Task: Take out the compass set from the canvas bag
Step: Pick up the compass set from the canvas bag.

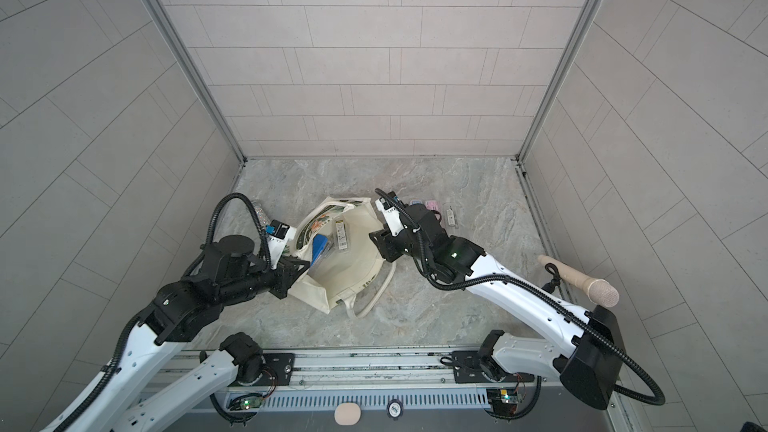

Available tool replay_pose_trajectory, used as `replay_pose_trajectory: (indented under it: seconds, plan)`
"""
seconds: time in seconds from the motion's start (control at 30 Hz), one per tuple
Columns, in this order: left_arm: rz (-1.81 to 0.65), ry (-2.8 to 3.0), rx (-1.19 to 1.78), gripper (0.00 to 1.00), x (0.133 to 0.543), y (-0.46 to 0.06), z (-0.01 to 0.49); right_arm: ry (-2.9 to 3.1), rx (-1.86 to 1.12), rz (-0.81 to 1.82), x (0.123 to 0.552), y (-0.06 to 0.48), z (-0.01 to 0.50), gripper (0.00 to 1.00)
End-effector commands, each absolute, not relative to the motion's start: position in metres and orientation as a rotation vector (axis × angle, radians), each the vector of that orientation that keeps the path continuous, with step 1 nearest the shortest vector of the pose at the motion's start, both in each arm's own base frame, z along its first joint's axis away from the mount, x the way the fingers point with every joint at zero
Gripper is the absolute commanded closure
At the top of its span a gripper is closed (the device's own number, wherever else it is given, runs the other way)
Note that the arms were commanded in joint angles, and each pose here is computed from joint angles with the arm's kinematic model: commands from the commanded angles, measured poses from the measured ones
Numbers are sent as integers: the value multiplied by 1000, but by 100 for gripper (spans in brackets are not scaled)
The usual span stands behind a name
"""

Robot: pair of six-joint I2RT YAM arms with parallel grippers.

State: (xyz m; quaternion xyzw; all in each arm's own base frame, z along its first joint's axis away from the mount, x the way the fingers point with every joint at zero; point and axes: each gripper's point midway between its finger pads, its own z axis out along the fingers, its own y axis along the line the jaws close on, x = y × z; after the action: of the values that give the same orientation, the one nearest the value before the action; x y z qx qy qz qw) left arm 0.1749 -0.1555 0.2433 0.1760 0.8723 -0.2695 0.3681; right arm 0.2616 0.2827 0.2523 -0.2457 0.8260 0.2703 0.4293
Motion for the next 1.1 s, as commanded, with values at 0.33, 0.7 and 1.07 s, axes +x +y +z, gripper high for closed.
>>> replay_pose_trajectory:
  seconds: [0.33,0.7,1.07]
  plan:
    - [-674,2229,454,100,178,-155,242,2128,-572,837,244,336,221,49]
    - [-680,2228,458,100,177,-155,242,2235,-547,768,257,361,179,39]
    - [-679,2234,462,100,178,-156,240,2286,-476,670,283,375,151,15]
